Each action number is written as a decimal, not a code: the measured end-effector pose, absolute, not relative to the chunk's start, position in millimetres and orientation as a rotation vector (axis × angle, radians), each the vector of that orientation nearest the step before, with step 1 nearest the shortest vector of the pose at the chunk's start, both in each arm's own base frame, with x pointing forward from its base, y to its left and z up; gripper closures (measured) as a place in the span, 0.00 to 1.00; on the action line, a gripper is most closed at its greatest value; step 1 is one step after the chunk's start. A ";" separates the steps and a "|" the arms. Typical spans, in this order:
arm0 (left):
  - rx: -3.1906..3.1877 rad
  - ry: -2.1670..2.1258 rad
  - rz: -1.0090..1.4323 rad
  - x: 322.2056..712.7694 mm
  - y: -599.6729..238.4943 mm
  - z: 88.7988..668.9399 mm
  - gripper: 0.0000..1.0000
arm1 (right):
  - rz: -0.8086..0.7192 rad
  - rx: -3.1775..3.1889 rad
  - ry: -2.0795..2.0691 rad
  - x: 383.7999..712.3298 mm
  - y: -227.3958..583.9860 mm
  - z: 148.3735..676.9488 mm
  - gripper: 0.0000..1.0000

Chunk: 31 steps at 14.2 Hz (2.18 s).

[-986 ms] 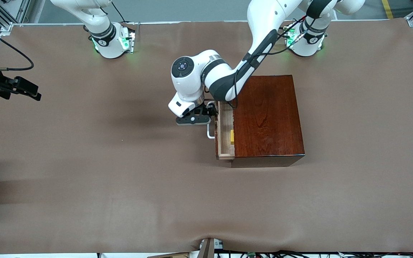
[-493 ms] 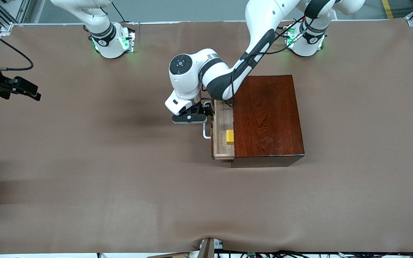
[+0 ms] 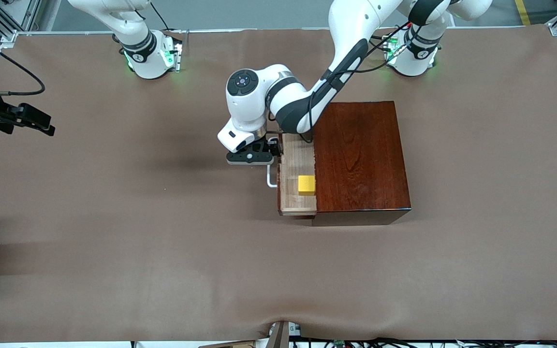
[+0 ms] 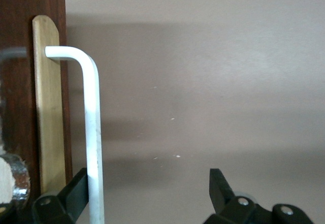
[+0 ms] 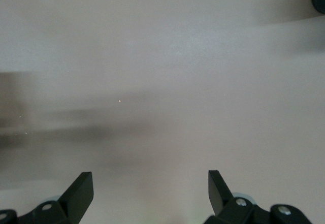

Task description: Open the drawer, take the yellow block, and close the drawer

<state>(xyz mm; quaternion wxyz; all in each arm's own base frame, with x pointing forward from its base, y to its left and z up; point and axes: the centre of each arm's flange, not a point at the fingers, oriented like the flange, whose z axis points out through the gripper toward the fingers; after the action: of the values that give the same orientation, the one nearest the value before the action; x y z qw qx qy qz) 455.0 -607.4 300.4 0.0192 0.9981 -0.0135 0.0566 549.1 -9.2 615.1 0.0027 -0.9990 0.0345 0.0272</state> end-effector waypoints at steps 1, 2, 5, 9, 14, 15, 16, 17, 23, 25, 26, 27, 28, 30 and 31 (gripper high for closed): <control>3.083 -0.045 0.188 455.0 -609.4 301.7 0.00 | 0.085 -3.133 0.108 549.1 -9.2 615.1 0.00; 3.068 -0.046 0.200 455.6 -610.9 303.3 0.00 | 0.086 -3.133 0.108 549.1 -9.2 614.9 0.00; 3.054 -0.057 0.214 456.8 -612.0 304.8 0.00 | 0.087 -3.133 0.108 549.1 -9.2 614.7 0.00; 3.051 -0.064 0.217 457.0 -612.2 304.6 0.00 | 0.087 -3.133 0.108 549.1 -9.2 614.5 0.00; 2.991 -0.118 0.255 444.0 -628.6 309.3 0.00 | 0.088 -3.133 0.108 549.0 -9.3 614.2 0.00; 2.984 -0.130 0.261 439.7 -632.6 309.7 0.00 | 0.088 -3.133 0.108 549.0 -9.3 614.2 0.00; 2.984 -0.130 0.264 439.9 -632.6 309.5 0.00 | 0.088 -3.133 0.109 549.0 -9.3 614.2 0.00; 2.979 -0.129 0.269 440.5 -632.8 310.2 0.00 | 0.089 -3.133 0.109 549.0 -9.3 614.1 0.00; 2.956 -0.095 0.304 457.3 -626.7 321.5 0.00 | 0.089 -3.133 0.109 549.0 -9.5 614.0 0.00; 2.956 -0.080 0.307 463.4 -622.9 323.5 0.00 | 0.090 -3.133 0.109 549.0 -9.4 613.9 0.00; 2.954 -0.069 0.308 466.0 -621.5 325.0 0.00 | 0.090 -3.133 0.108 549.0 -9.2 613.9 0.00; 2.948 -0.055 0.313 470.0 -619.7 329.2 0.00 | 0.090 -3.133 0.108 549.0 -9.0 613.8 0.00; 2.939 -0.036 0.319 475.8 -616.6 337.0 0.00 | 0.090 -3.133 0.105 549.1 -8.2 613.9 0.00; 2.926 0.016 0.319 490.1 -605.4 359.4 0.00 | 0.090 -3.134 0.104 549.1 -6.1 613.9 0.00; 2.911 0.049 0.333 501.0 -596.1 378.3 0.00 | 0.090 -3.133 0.129 549.1 -5.6 613.9 0.00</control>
<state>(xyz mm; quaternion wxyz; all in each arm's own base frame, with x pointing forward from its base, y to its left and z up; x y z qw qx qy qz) 501.0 -596.1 378.3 0.1056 0.9878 0.0168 0.1130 549.1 -5.6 613.9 0.0023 -0.9987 0.0412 0.0286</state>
